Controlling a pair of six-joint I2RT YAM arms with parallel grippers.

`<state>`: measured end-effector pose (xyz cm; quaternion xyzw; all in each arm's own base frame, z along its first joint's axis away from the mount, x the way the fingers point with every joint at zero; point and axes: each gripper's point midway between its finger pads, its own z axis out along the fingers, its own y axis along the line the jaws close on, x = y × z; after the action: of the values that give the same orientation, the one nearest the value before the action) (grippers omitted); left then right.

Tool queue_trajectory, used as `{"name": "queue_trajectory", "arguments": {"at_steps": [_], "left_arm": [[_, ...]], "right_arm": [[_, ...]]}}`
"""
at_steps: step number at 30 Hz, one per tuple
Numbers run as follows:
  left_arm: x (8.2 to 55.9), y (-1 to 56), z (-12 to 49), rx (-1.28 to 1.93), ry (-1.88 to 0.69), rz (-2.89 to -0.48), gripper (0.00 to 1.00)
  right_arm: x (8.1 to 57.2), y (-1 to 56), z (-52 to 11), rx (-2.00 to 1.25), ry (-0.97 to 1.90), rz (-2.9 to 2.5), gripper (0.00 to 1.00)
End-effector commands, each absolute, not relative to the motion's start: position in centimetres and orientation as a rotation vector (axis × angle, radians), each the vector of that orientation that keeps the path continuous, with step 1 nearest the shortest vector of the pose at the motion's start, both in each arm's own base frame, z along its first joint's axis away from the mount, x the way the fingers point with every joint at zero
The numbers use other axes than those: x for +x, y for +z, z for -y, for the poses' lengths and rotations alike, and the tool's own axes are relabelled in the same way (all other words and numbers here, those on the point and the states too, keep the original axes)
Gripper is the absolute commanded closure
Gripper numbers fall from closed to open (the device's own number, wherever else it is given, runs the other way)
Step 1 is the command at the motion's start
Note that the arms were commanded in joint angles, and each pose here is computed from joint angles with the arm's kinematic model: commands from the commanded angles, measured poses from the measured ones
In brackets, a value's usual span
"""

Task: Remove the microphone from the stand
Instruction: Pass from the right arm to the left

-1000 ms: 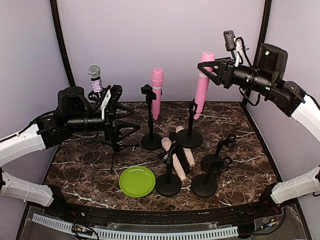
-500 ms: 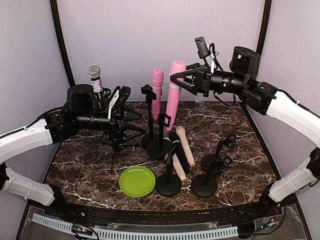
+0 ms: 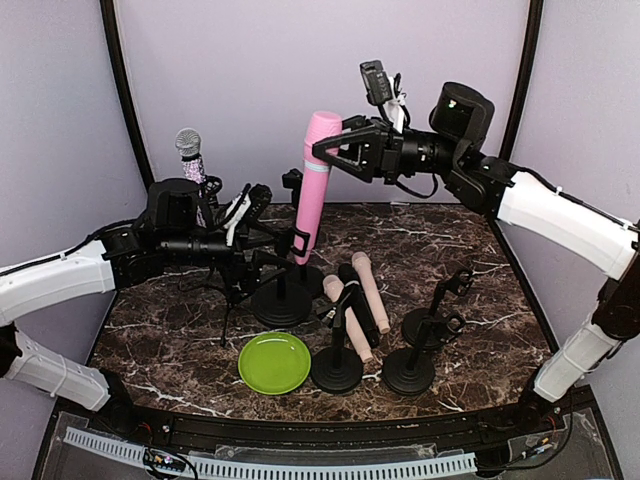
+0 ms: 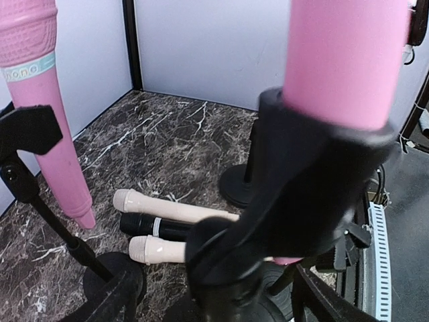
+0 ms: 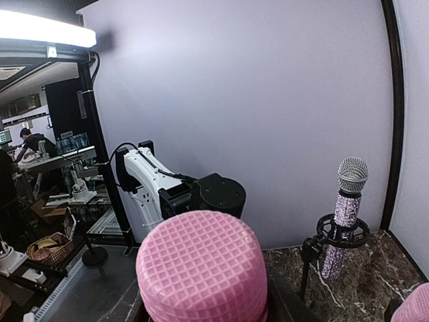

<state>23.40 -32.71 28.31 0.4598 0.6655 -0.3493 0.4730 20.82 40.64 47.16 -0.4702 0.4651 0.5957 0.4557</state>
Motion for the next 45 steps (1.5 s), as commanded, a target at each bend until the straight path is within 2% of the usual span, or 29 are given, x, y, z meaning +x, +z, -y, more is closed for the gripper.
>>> {"name": "queue_trajectory", "arguments": {"at_steps": [1, 3, 5, 8, 10, 12, 17, 20, 22, 24, 28, 33, 36, 40, 43, 45], "left_arm": [[24.5, 26.9, 32.2, 1.100, -0.788, -1.682, 0.18], [24.5, 26.6, 32.3, 1.096, -0.797, -1.688, 0.19], [24.4, 26.3, 32.6, 1.106, -0.819, -1.689, 0.28], [23.8, 26.0, 33.1, 1.134, -0.868, -1.687, 0.52], [23.5, 26.2, 33.5, 1.148, -0.899, -1.670, 0.64], [23.4, 26.3, 33.7, 1.154, -0.916, -1.656, 0.72], [22.9, 26.8, 33.6, 1.152, -0.941, -1.614, 0.75], [22.4, 27.7, 33.4, 1.147, -0.953, -1.570, 0.94], [22.2, 28.1, 33.1, 1.139, -0.948, -1.551, 1.00], [22.1, 28.4, 32.8, 1.127, -0.936, -1.535, 1.00], [22.3, 29.3, 32.0, 1.073, -0.897, -1.504, 1.00], [23.5, 29.3, 31.1, 0.988, -0.834, -1.535, 1.00], [23.9, 29.2, 30.9, 0.952, -0.829, -1.551, 1.00], [24.4, 28.9, 30.8, 0.928, -0.814, -1.575, 1.00], [24.5, 28.7, 30.8, 0.926, -0.807, -1.581, 1.00], [24.5, 28.6, 30.8, 0.926, -0.804, -1.583, 1.00]], "right_arm": [[18.2, 53.4, -39.1, -1.166, 1.451, -0.863, 0.95], [18.1, 53.5, -39.2, -1.168, 1.456, -0.855, 0.94], [17.9, 53.5, -39.2, -1.170, 1.458, -0.852, 0.94], [17.9, 53.4, -39.3, -1.171, 1.463, -0.856, 0.94], [18.0, 53.2, -39.4, -1.169, 1.462, -0.857, 0.94], [18.2, 53.0, -39.5, -1.162, 1.458, -0.867, 0.94], [18.9, 52.3, -39.7, -1.140, 1.439, -0.898, 0.94], [20.0, 51.8, -39.8, -1.094, 1.391, -0.939, 0.94], [20.9, 51.4, -39.7, -1.051, 1.353, -0.971, 0.90], [21.7, 50.9, -39.6, -1.009, 1.319, -1.002, 0.80], [23.2, 50.1, -39.1, -0.920, 1.257, -1.055, 0.46], [23.5, 48.8, -39.1, -0.828, 1.128, -1.084, 0.24], [23.8, 47.7, -39.6, -0.762, 1.056, -1.134, 0.17], [23.7, 46.4, -40.7, -0.733, 1.065, -1.170, 0.13], [23.9, 45.2, -42.4, -0.714, 1.055, -1.219, 0.14], [24.1, 44.5, -43.4, -0.696, 1.050, -1.248, 0.21]]}}
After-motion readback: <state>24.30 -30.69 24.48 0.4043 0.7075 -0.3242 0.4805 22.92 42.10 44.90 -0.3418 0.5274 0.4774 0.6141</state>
